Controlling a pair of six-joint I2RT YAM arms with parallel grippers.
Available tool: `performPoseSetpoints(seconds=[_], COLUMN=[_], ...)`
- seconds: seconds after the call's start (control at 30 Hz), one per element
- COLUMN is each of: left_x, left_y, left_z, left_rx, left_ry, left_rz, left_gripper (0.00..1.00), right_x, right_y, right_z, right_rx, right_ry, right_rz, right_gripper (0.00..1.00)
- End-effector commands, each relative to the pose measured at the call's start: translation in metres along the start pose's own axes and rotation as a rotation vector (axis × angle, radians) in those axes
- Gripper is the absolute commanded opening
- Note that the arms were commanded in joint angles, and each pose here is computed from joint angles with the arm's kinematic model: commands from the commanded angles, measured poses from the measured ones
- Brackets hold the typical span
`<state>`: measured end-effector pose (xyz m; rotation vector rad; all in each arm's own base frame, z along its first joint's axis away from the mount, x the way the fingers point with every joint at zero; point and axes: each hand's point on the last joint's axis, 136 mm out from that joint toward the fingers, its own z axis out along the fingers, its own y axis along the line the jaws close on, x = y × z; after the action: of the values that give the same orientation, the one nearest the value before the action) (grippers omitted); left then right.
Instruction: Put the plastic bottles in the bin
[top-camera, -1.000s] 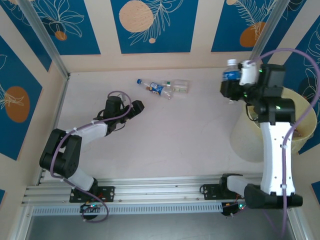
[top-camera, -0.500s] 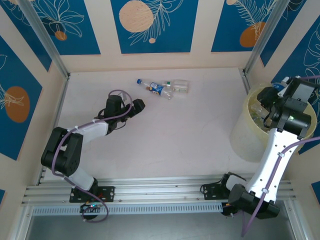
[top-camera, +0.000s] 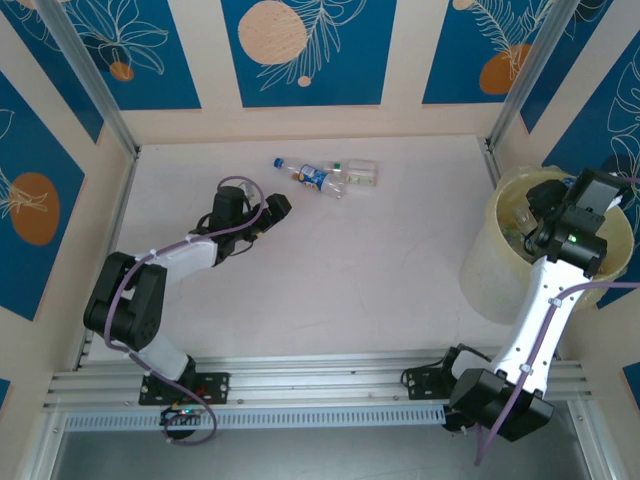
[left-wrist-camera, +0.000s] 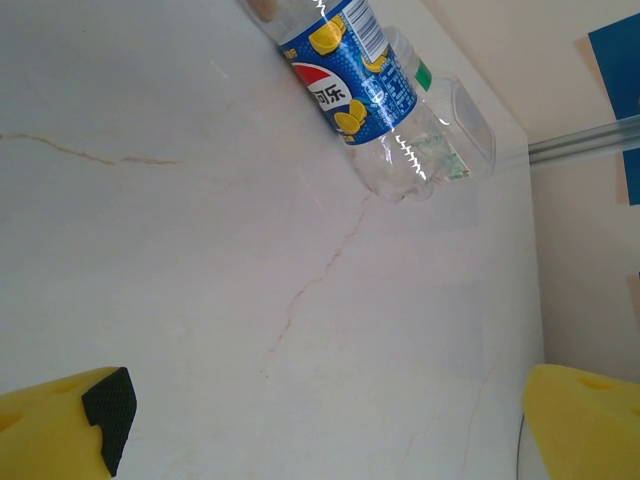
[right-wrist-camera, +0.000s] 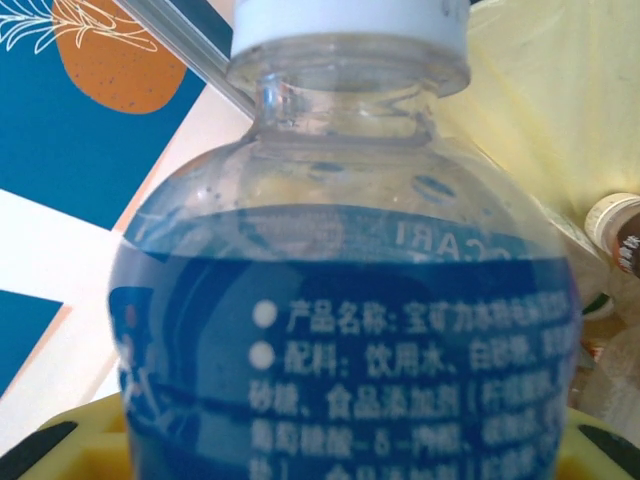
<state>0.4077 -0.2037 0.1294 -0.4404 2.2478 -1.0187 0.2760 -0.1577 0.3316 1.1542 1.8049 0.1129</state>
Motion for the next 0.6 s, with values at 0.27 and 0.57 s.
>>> performPoseSetpoints(seconds=[0.27,0.57], left_x=[-0.006,-0.004], left_y=[-0.008,-0.008], left_z=[0.004,0.008], left_rx=[0.021,0.023], left_ry=[0.018,0.032], left_rz=[-0.035,-0.042], left_gripper=[1.00,1.00], right_x=[0.015,0.007], right_y=[0.006,0.017], right_z=[0.044,0.023], right_rx=[-0.003,-0.009], right_ry=[0.100,0.051], right_rz=[0.045,0.021], right_gripper=[0.78,0.88])
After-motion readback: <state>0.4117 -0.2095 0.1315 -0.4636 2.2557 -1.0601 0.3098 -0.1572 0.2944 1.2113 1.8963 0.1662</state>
